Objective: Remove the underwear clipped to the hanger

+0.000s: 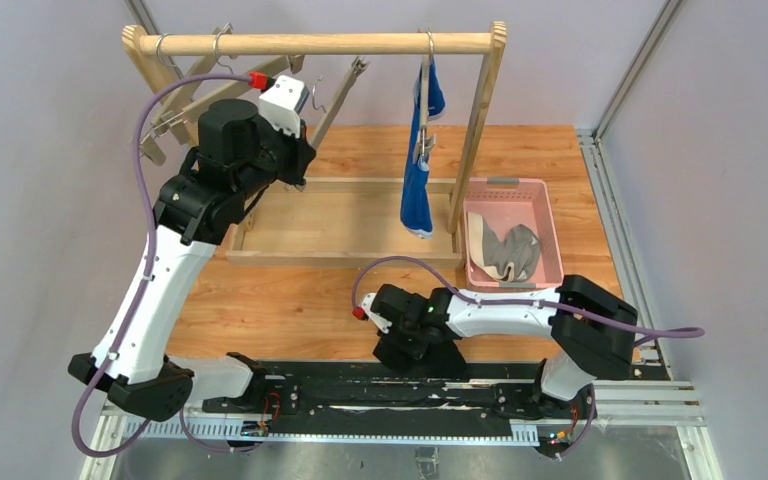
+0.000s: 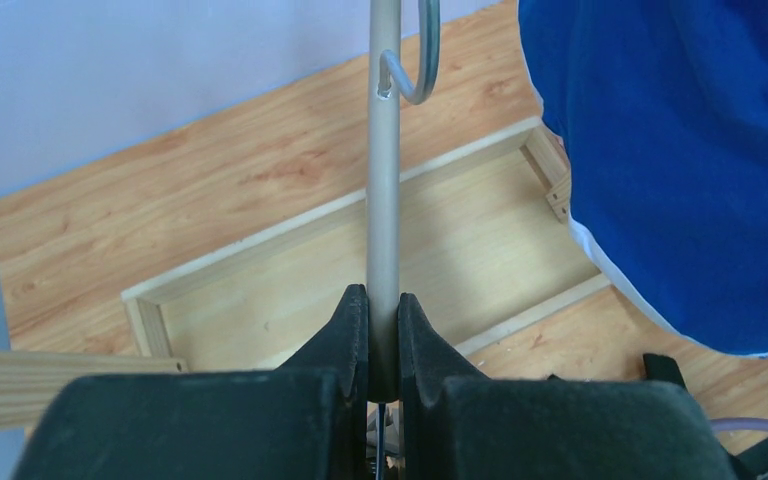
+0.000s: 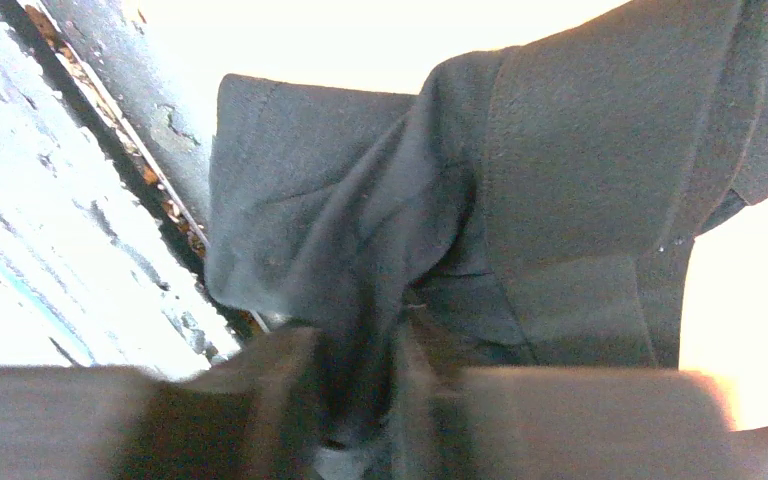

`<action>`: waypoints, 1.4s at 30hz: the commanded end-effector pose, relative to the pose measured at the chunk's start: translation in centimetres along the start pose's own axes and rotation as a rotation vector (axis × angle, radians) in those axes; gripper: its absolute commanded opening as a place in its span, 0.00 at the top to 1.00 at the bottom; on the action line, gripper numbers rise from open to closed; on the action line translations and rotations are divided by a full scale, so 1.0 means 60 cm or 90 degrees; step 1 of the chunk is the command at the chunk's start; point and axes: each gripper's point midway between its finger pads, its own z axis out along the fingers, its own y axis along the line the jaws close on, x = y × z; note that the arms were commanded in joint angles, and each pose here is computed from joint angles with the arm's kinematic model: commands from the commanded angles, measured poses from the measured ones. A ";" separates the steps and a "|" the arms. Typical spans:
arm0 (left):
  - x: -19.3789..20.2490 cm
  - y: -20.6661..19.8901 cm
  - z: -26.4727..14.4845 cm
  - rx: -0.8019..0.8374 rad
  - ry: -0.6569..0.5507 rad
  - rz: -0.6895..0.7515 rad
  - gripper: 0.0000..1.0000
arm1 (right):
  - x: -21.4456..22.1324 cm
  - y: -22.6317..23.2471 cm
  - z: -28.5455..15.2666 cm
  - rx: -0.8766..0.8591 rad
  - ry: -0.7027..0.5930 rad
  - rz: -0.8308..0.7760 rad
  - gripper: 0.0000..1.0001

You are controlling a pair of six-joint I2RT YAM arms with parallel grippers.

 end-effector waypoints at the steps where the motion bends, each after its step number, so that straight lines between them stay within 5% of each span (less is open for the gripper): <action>1: -0.050 0.001 -0.004 0.015 -0.053 -0.003 1.00 | 0.020 -0.022 0.012 0.032 0.042 0.019 0.99; 8: -0.066 0.001 -0.005 0.022 -0.059 -0.006 1.00 | -0.023 -0.040 -0.047 0.072 -0.023 0.017 0.99; 17: -0.081 0.006 -0.043 0.013 -0.100 -0.013 1.00 | -0.083 -0.100 -0.210 0.207 -0.215 0.052 0.99; 31: -0.133 0.029 -0.067 -0.028 -0.137 0.010 1.00 | -0.001 -0.317 -0.456 0.537 -0.422 0.332 1.00; 42: -0.139 0.068 -0.022 -0.064 -0.106 0.012 1.00 | 0.010 -0.417 -0.513 0.663 -0.429 0.378 0.99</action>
